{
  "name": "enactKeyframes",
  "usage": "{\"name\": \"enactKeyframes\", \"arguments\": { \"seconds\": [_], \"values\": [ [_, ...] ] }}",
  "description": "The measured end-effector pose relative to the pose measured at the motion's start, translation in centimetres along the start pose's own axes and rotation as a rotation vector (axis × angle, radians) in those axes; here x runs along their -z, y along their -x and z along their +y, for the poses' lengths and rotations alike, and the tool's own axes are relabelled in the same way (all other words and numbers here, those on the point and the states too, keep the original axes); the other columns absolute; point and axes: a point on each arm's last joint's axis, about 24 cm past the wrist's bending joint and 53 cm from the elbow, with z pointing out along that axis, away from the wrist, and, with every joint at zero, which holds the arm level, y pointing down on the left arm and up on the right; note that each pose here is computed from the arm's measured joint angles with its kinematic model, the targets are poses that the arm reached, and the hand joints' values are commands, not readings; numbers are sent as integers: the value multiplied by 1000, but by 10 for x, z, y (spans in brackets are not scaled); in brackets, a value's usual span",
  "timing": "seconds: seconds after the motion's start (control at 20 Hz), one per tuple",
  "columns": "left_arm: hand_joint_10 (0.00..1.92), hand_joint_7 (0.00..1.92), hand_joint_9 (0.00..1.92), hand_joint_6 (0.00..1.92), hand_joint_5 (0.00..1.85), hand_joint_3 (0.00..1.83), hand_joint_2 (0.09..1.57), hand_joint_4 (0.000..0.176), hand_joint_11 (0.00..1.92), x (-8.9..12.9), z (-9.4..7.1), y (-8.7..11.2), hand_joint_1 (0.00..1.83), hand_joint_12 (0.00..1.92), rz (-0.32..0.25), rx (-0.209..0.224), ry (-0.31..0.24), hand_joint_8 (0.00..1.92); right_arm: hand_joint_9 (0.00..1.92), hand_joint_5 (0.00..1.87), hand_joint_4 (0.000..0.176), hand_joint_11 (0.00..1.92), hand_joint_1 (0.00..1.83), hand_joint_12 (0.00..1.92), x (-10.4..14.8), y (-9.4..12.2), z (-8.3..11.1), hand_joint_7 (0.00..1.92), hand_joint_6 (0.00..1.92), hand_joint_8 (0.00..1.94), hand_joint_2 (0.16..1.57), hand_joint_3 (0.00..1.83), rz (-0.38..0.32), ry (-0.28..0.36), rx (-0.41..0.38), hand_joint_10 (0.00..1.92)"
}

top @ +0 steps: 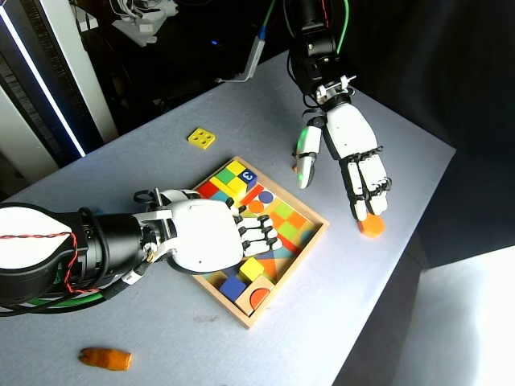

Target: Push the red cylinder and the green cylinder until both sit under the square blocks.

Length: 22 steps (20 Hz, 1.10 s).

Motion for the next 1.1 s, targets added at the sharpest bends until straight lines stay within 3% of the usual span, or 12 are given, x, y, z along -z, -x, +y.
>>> {"name": "enactKeyframes", "arguments": {
  "seconds": [0.25,0.4,0.45,0.55,0.75,0.8,0.9,0.95,1.05,1.1],
  "values": [
    [0,0,0,1,28,0,1119,176,0,1,2,-1,31,200,1,4,8,0,0,578,176,0,210,0,4,-2,-2,0,1,0,1161,0,8,-7,2,0],
    [1,0,4,1,28,2,1122,162,0,2,3,-1,34,353,0,5,8,0,0,576,172,0,226,0,9,-3,-4,0,1,0,1163,1,12,-9,-2,0],
    [0,0,0,1,14,2,1126,161,0,2,3,-1,32,232,0,6,9,0,0,594,173,0,243,0,10,-3,-6,0,6,0,1156,0,13,-14,-2,0],
    [0,0,0,0,9,5,1165,155,0,2,3,-1,6,189,1,5,9,0,0,602,167,0,263,0,13,-3,-7,0,8,0,1152,0,14,-17,-1,0],
    [0,0,0,2,18,0,1116,160,0,3,4,0,0,124,-2,5,11,0,0,605,164,0,261,0,16,-4,-7,0,5,0,1153,0,19,-20,-8,0],
    [0,0,0,0,19,0,1115,138,13,3,4,0,2,66,-2,6,12,0,0,620,162,0,275,0,17,-4,-8,0,9,0,1151,0,18,-23,-9,0],
    [0,0,0,2,26,0,1111,143,0,4,7,-2,24,62,4,3,19,0,0,612,166,0,263,0,19,-4,-10,0,4,0,1156,1,17,-26,-9,0],
    [0,0,0,2,26,0,1114,148,3,4,8,-3,23,66,6,3,20,0,0,626,160,0,271,0,20,-4,-10,0,8,0,1156,1,17,-27,-10,0],
    [0,0,0,1,18,3,1121,148,15,4,8,-2,4,76,4,3,20,0,0,618,168,0,252,0,21,-4,-11,0,4,0,1159,2,19,-31,-8,0],
    [0,0,0,0,22,0,1148,148,5,4,8,-2,26,159,5,3,19,0,0,635,167,0,278,0,23,-5,-10,0,9,0,1151,0,22,-32,-6,0]
  ]
}}
